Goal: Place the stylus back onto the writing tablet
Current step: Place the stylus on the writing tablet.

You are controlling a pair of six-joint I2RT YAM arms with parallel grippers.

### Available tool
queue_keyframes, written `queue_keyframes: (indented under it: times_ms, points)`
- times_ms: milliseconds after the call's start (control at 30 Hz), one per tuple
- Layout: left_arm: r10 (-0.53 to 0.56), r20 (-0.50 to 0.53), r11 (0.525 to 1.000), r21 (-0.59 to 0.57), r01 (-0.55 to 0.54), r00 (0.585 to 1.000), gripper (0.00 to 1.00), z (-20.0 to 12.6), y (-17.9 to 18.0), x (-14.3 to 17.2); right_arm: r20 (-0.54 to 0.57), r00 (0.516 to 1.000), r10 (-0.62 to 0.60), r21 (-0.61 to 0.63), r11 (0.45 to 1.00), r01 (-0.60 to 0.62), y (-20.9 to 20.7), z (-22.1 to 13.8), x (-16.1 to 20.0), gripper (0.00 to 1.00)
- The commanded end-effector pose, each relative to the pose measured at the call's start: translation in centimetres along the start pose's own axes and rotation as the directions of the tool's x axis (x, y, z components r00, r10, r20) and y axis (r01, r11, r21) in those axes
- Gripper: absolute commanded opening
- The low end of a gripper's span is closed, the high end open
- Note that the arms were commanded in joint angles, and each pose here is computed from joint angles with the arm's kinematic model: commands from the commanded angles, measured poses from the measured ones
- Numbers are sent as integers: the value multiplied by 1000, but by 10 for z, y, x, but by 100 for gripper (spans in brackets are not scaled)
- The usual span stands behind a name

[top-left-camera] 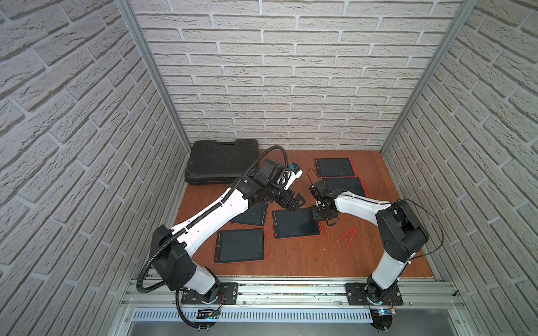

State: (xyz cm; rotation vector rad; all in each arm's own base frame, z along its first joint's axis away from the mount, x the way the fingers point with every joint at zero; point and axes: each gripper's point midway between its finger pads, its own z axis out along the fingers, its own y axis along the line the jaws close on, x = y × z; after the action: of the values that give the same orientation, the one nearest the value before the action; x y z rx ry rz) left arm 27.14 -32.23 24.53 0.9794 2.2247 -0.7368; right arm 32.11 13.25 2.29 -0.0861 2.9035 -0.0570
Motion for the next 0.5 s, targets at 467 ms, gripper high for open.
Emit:
queue_keyframes:
  times_ms: [467]
  points:
    - [14, 28, 1000, 0, -14, 1000, 98, -6, -3, -4, 16, 998, 66, -101, 993, -64, 1, -11, -3, 24]
